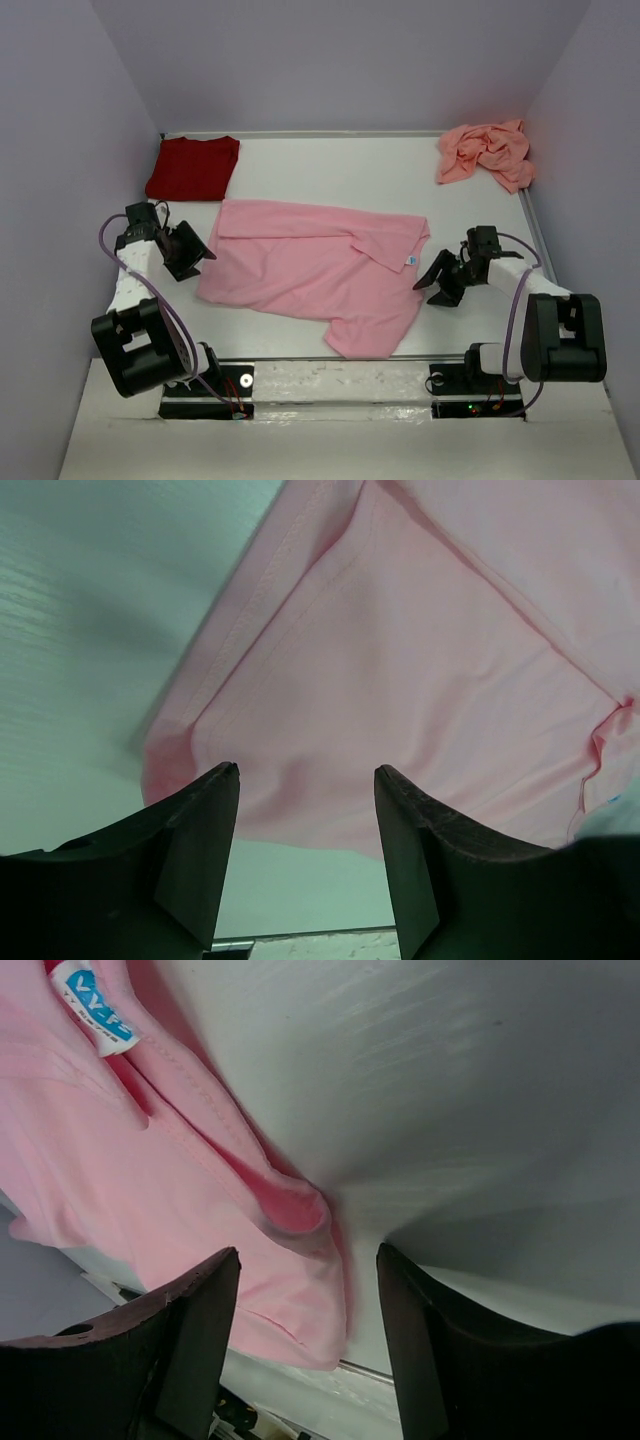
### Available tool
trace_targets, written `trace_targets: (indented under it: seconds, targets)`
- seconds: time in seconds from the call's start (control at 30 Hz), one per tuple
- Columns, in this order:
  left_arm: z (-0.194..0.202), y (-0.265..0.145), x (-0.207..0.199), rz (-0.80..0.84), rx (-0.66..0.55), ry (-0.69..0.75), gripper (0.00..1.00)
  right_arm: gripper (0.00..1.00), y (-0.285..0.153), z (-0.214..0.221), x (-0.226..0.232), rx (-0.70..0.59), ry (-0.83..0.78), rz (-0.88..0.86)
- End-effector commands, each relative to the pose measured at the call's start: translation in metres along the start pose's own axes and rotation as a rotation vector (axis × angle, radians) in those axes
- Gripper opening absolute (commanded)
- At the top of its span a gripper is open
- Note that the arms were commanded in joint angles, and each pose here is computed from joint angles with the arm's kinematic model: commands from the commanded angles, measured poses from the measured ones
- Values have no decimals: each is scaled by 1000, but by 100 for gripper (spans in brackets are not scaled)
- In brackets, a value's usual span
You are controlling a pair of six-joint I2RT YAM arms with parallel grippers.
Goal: Fold and stack the t-shirts
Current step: Fold the tshirt
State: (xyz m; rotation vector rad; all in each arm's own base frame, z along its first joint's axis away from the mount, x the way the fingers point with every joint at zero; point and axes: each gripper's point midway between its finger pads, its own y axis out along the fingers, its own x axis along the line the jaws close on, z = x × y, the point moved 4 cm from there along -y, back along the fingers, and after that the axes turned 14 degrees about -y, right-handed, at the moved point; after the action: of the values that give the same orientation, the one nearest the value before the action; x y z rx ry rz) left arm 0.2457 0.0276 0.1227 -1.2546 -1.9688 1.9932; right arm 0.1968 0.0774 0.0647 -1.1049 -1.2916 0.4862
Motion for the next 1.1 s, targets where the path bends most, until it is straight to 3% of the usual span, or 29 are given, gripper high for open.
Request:
trace_targets:
  seconds: [0.0,0.13,0.23,0.27,0.3,0.47,0.87,1.07]
  targets:
    - [-10,-3,-6,-1,-21,6,66,61,10,-16,4,-50,-30,-29]
    - [-14,-6,-8,-8,-32,15,66,51,18,-20,4,-47,-31,-45]
    - [-18,-8,-9,-19,-44,27,66,29,24,-19,4,-31,-35,-54]
    - [-19,-10,-10,-23,-48,29,66,5,26,-19,3,-29,-37,-53]
    - [-20,-10,-9,-31,-53,31,66,0,26,-19,3,-28,-42,-58]
    - [-25,-12,-2,-94,-74,33,66,0,22,-23,6,-56,-57,-60]
    - [8,32,31,-157,132,-16,63,0,16,-25,12,-68,-69,-85]
    - [12,37,35,-170,162,-28,60,0,14,-28,15,-75,-65,-93]
